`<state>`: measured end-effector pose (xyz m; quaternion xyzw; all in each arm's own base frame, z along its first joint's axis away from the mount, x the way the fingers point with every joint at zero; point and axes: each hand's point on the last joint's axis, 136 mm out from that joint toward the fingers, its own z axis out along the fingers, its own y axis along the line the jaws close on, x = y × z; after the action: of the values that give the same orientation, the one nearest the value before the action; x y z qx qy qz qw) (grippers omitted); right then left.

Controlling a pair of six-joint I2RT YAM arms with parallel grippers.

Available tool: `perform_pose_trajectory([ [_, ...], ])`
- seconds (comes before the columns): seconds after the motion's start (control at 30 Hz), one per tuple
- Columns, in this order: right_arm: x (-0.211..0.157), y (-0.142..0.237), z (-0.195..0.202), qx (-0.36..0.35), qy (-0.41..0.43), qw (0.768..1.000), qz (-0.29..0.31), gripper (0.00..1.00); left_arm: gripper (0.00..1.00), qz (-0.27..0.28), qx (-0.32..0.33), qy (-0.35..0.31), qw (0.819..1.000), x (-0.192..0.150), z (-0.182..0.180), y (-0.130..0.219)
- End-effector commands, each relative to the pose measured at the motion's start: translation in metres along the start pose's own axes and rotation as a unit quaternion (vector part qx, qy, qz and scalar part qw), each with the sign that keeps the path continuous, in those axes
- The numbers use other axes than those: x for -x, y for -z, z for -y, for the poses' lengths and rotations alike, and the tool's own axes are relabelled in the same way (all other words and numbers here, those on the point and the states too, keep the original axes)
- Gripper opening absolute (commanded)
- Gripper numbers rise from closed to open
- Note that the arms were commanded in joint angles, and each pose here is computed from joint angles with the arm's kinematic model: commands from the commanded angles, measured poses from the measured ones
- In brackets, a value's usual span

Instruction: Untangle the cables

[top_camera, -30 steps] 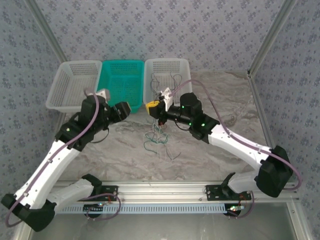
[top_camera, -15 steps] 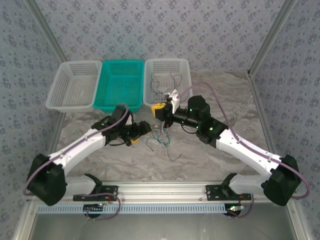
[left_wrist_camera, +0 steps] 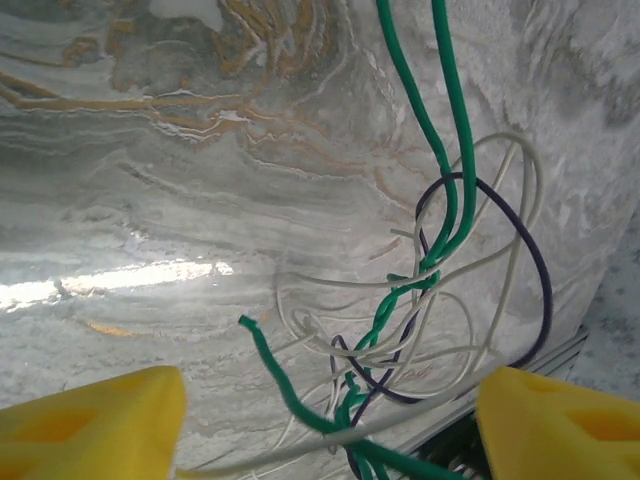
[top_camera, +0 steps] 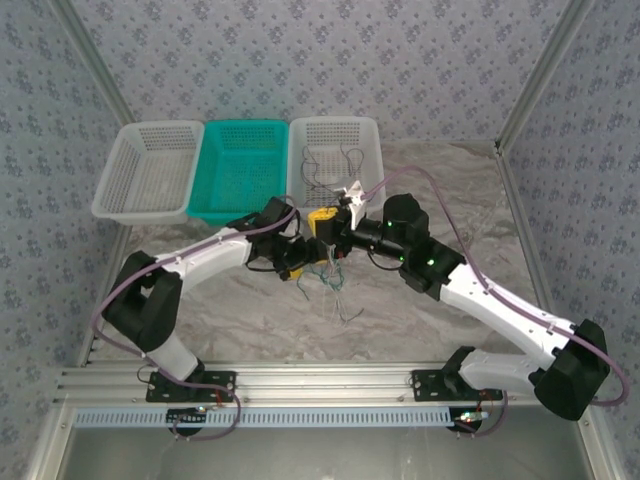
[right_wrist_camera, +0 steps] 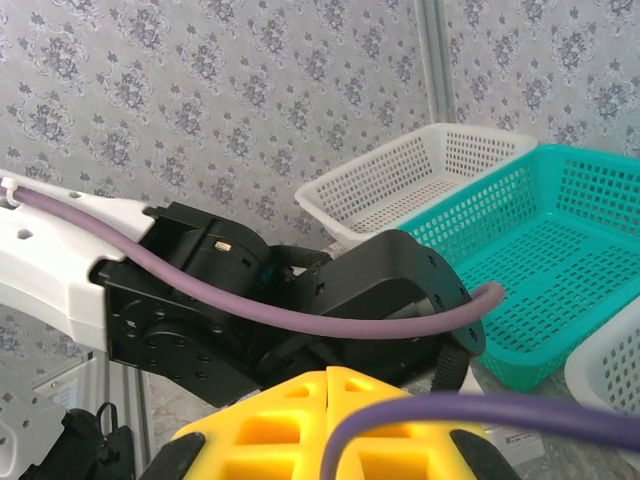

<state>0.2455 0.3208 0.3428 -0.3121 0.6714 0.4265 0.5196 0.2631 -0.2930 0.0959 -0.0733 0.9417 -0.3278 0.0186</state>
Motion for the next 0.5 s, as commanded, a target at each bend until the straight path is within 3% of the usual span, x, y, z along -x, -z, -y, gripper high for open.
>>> perform_pose_trajectory([
  [0.0,0.006,0.010,0.005,-0.020,0.010,1.000,0.011,0.00,0.61,-0.024,0.020,-0.010,0.999,-0.007,-0.002,-0.004],
  [0.1,0.007,0.015,0.009,-0.032,0.010,0.999,0.014,0.00,0.38,-0.029,0.040,-0.012,0.999,-0.009,-0.009,-0.004],
  [0.2,0.007,0.024,0.016,-0.054,0.008,0.998,0.018,0.00,0.05,-0.024,0.062,-0.009,0.998,-0.009,-0.019,-0.001],
  [0.23,0.009,0.028,0.020,-0.063,0.009,0.998,0.021,0.00,0.00,-0.023,0.074,-0.008,0.997,-0.009,-0.024,0.001],
  [0.47,0.026,0.085,0.078,-0.203,-0.020,0.978,0.051,0.00,0.00,-0.027,0.191,-0.012,0.981,-0.019,-0.079,0.017],
])
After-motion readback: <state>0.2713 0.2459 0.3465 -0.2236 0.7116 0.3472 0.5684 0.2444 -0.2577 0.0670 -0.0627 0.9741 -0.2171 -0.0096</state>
